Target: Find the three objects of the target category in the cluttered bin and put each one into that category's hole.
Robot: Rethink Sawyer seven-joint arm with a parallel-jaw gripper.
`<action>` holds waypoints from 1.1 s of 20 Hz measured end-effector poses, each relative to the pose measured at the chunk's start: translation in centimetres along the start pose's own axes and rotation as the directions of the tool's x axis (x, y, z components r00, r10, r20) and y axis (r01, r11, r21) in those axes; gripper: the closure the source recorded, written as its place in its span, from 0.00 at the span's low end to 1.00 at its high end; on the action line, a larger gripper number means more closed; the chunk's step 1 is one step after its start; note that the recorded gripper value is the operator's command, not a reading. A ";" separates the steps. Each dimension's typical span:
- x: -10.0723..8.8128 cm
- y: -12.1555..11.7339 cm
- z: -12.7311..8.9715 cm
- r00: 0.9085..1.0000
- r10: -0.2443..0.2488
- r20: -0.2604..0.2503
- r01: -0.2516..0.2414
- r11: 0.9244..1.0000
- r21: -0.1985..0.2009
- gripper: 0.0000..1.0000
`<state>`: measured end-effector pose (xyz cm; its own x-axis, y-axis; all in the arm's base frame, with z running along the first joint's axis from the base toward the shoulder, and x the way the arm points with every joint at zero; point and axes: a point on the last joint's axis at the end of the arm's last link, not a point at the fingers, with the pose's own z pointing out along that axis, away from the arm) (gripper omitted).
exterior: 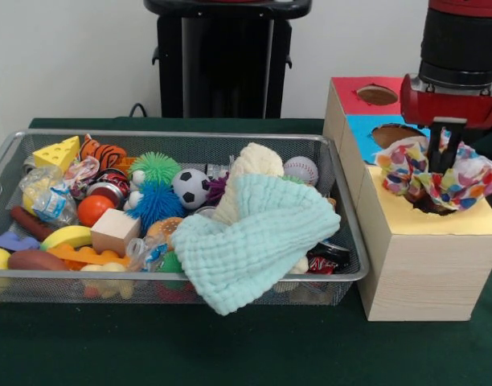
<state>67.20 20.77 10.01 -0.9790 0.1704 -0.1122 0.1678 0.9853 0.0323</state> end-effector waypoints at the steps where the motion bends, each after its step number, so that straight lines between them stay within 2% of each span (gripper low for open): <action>1: 0.0 0.0 0.1 1.000 0.000 0.000 0.000 1.000 0.000 1.00; 9: -0.8 -0.5 1.7 0.999 -0.002 0.047 0.002 1.000 -0.003 1.00; 22: -0.7 -0.6 2.6 0.999 -0.005 0.046 0.005 1.000 0.000 1.00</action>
<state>68.07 20.13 7.50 -0.9734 0.1657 -0.1582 0.1628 0.9862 0.0313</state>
